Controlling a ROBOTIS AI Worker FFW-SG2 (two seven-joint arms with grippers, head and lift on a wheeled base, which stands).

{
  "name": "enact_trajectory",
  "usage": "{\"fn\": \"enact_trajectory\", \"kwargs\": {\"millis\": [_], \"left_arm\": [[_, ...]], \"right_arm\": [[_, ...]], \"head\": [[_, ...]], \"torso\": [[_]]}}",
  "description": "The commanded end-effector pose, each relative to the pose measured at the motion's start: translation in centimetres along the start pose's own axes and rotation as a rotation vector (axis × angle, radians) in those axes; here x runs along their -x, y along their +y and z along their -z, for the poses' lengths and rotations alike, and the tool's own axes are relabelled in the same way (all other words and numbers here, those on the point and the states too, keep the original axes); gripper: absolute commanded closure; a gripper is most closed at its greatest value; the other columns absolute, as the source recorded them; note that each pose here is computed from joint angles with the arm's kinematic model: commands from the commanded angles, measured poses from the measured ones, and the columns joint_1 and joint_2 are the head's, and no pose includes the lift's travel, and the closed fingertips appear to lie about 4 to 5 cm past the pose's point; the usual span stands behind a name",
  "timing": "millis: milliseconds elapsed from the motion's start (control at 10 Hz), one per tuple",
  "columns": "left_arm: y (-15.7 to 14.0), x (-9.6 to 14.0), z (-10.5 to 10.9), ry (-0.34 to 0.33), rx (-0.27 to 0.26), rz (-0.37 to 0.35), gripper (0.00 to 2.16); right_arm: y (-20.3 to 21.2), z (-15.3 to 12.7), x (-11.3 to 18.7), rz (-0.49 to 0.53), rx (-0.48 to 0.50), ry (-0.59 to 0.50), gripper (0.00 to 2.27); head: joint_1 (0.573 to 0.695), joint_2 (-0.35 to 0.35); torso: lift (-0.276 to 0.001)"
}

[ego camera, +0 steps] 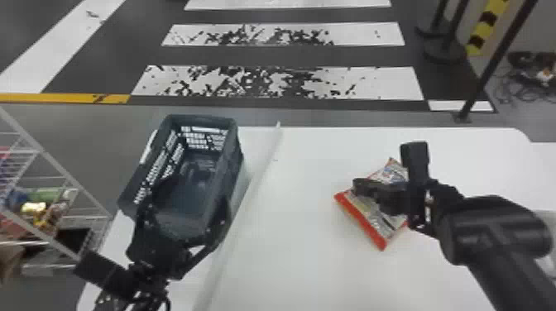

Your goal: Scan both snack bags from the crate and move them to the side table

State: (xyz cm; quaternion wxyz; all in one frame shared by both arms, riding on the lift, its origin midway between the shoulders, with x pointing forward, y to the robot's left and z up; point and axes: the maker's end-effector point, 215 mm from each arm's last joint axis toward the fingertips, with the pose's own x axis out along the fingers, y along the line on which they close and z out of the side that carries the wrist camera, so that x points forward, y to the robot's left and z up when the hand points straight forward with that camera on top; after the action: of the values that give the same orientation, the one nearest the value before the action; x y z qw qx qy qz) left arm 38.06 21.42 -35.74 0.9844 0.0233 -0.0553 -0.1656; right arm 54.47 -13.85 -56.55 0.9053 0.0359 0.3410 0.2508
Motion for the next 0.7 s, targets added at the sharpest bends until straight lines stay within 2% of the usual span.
{"fn": "enact_trajectory", "kwargs": {"millis": [0,600], "left_arm": [[0.0,0.0,0.1,0.002,0.001,0.0,0.1],[-0.3,-0.3,0.7,0.007,0.012,0.005,0.1]], "right_arm": [[0.2,1.2,0.2,-0.001,0.0,0.016,1.95],[0.5,5.5,3.8,0.003,0.005,0.071,1.95]], "head": [[0.695,0.091],[0.695,0.079]], "torso": [[-0.029],[-0.029]]}}
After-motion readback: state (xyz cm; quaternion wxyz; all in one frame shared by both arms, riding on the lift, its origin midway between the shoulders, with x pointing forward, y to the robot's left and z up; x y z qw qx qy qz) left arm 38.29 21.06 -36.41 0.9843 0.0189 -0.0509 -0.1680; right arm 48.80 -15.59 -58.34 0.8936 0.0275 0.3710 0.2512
